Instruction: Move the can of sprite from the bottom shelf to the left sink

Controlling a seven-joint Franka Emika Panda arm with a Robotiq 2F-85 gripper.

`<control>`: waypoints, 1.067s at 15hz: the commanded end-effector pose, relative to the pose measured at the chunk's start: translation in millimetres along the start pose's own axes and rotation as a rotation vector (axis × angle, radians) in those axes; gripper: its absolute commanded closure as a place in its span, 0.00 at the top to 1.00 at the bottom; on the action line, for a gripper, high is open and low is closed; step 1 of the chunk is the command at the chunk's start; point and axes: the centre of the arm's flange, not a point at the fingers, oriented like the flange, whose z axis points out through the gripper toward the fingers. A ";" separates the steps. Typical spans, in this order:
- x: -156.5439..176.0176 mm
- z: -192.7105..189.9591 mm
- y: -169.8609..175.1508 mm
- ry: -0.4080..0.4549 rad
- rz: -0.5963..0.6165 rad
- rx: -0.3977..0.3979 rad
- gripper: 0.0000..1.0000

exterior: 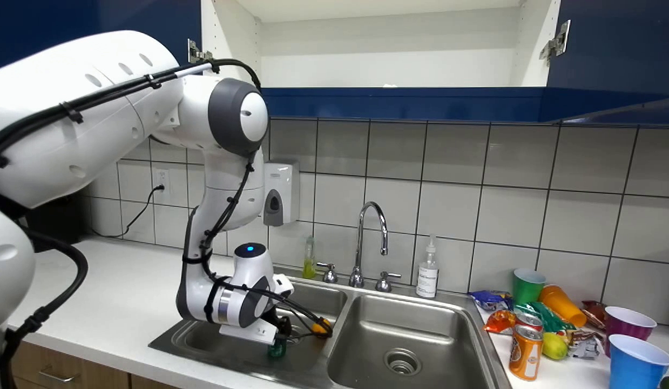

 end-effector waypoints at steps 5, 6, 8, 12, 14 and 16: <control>-10.3 -47.0 -8.8 0.011 0.004 -0.007 1.00; -9.4 -51.5 -9.0 0.014 0.005 -0.010 1.00; -8.3 -60.2 -10.5 0.020 0.006 -0.008 1.00; -4.3 -77.0 -14.1 0.027 0.008 -0.013 1.00; -1.9 -86.6 -17.0 0.033 0.008 -0.013 1.00; 1.3 -96.5 -21.1 0.028 0.006 -0.009 1.00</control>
